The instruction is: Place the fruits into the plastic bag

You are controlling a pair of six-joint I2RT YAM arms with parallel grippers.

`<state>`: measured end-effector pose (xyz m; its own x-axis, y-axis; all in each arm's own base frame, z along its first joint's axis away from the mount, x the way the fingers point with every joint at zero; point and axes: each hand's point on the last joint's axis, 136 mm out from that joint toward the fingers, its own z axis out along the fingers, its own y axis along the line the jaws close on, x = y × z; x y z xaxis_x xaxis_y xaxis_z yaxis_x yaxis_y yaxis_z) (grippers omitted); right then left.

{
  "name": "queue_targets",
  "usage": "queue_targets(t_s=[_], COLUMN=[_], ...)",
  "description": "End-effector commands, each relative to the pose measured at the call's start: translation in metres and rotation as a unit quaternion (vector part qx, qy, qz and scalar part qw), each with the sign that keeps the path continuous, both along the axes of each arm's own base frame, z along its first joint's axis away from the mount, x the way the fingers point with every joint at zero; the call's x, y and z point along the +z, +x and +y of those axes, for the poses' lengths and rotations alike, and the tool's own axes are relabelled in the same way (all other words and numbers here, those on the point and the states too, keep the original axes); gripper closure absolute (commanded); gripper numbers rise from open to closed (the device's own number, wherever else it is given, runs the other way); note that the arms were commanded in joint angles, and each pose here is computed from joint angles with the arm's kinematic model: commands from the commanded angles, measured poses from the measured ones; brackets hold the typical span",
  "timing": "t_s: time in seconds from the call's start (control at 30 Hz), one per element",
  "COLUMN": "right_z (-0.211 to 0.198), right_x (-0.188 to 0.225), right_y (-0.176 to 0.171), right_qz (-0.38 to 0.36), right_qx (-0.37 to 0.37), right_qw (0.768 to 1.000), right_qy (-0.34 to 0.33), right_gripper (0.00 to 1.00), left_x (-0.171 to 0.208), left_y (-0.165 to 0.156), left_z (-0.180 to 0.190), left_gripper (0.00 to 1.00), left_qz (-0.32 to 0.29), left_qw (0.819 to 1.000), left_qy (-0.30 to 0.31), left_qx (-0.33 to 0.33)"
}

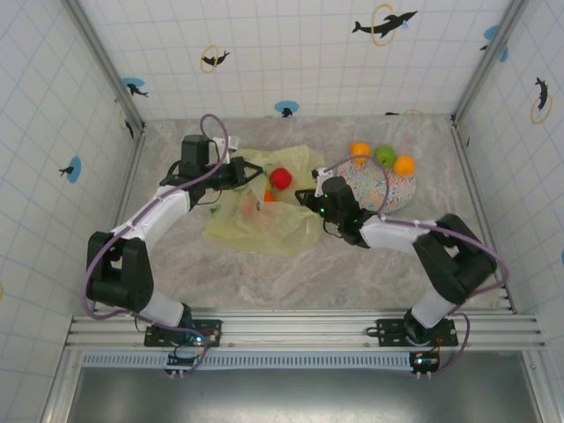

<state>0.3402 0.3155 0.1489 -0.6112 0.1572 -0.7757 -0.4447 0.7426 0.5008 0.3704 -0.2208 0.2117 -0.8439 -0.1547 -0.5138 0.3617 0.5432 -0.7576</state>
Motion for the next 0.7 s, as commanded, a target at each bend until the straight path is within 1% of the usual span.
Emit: queue_targets(t_s=[0.0,0.1,0.23,0.47,0.6,0.67], right_z=[-0.010,-0.016,-0.027,-0.051,-0.055,-0.058], right_x=[0.023,0.026,-0.003,-0.049,-0.054,-0.049], right_y=[-0.012,-0.018,-0.021,-0.019,-0.018,-0.018], right_qz=[-0.035,-0.039,-0.014,0.037,0.044,0.039], right_qx=[-0.019,-0.028,-0.041,-0.057,-0.045,-0.038], right_qw=[0.999,0.999,0.998,0.993,0.993,0.993], right_qy=[-0.021,-0.027,-0.052,-0.100,-0.103,-0.109], right_gripper=[1.00,1.00,1.00,0.98,0.93,0.85], left_x=[0.031,0.033,0.032,0.039,0.037,0.033], left_y=[0.006,0.008,0.011,0.013,0.012,0.011], left_z=[0.011,0.015,0.019,0.023,0.023,0.023], left_gripper=[1.00,1.00,1.00,1.00,1.00,1.00], left_qz=[-0.032,-0.032,-0.024,-0.035,-0.039,-0.036], left_qw=[0.999,0.999,0.999,0.998,0.998,0.998], left_qy=[-0.003,-0.006,-0.009,-0.013,-0.015,-0.016], left_qx=[0.023,0.030,0.040,0.048,0.049,0.049])
